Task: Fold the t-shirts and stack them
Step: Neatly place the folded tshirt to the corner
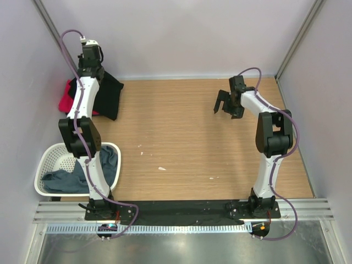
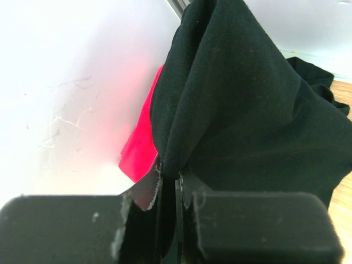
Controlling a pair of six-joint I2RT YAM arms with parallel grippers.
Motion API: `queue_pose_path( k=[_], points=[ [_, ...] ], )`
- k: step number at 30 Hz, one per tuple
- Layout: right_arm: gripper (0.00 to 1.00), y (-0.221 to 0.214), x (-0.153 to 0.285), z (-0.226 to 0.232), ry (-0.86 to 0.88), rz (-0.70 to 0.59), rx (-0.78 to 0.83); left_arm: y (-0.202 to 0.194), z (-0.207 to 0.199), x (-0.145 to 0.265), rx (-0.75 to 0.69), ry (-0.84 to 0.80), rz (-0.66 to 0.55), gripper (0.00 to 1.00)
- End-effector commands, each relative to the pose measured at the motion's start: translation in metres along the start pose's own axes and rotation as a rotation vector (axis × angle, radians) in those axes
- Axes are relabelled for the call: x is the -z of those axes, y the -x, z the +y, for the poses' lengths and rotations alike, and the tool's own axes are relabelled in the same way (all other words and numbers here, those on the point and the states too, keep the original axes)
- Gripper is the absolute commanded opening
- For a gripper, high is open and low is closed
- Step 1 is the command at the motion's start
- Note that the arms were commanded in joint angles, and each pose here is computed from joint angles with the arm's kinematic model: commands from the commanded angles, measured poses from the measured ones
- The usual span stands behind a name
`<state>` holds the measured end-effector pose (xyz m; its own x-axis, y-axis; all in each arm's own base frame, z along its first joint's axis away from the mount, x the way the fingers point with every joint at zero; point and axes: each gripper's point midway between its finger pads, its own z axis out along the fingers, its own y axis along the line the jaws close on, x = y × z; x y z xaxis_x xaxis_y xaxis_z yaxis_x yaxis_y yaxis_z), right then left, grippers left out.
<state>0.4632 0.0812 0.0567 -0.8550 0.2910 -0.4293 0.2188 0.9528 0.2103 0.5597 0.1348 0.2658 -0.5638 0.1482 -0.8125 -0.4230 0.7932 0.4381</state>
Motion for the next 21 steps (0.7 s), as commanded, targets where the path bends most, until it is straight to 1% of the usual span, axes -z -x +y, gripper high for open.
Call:
queue_pose_path(
  k=[1, 2, 5, 6, 7, 9, 10, 11, 12, 13, 16, 17, 21],
  points=[
    [1.00, 0.015, 0.002, 0.006, 0.022, -0.030, 0.015, 0.043, 0.040, 0.021, 0.059, 0.106, -0.132, 0.00],
    [1.00, 0.015, 0.003, 0.006, 0.022, -0.028, 0.015, 0.033, 0.037, 0.017, 0.039, 0.111, -0.110, 0.00],
    [1.00, 0.013, 0.000, 0.006, 0.020, -0.022, 0.013, 0.021, 0.036, 0.011, 0.016, 0.141, -0.100, 0.00],
    [1.00, 0.013, 0.000, 0.006, 0.021, -0.020, 0.011, 0.009, 0.032, 0.007, -0.001, 0.147, -0.082, 0.00],
    [1.00, 0.012, -0.001, 0.006, 0.021, -0.017, 0.011, 0.017, 0.036, 0.009, 0.004, 0.166, -0.118, 0.00],
    [1.00, 0.012, -0.002, 0.007, 0.024, -0.016, 0.010, 0.009, 0.037, 0.007, -0.017, 0.209, -0.112, 0.00],
    [1.00, 0.011, -0.002, 0.007, 0.027, -0.014, 0.010, 0.018, 0.044, 0.007, -0.040, 0.258, -0.154, 0.00],
    [1.00, 0.010, -0.004, 0.008, 0.026, -0.010, 0.011, 0.018, 0.043, 0.008, -0.056, 0.292, -0.166, 0.00],
    [1.00, 0.010, -0.005, 0.007, 0.025, -0.007, 0.009, 0.006, 0.047, 0.008, -0.085, 0.353, -0.141, 0.00],
    [1.00, 0.009, -0.006, 0.008, 0.029, -0.005, 0.009, 0.010, 0.049, 0.009, -0.066, 0.383, -0.176, 0.00],
    [1.00, 0.009, -0.008, 0.008, 0.030, 0.001, 0.008, 0.004, 0.044, 0.011, -0.100, 0.394, -0.181, 0.00],
    [1.00, 0.010, -0.007, 0.009, 0.036, 0.000, 0.008, 0.002, 0.041, 0.011, -0.146, 0.393, -0.176, 0.00],
    [1.00, 0.009, -0.010, 0.010, 0.038, 0.009, 0.006, -0.015, 0.032, 0.000, -0.184, 0.399, -0.152, 0.00]
  ],
)
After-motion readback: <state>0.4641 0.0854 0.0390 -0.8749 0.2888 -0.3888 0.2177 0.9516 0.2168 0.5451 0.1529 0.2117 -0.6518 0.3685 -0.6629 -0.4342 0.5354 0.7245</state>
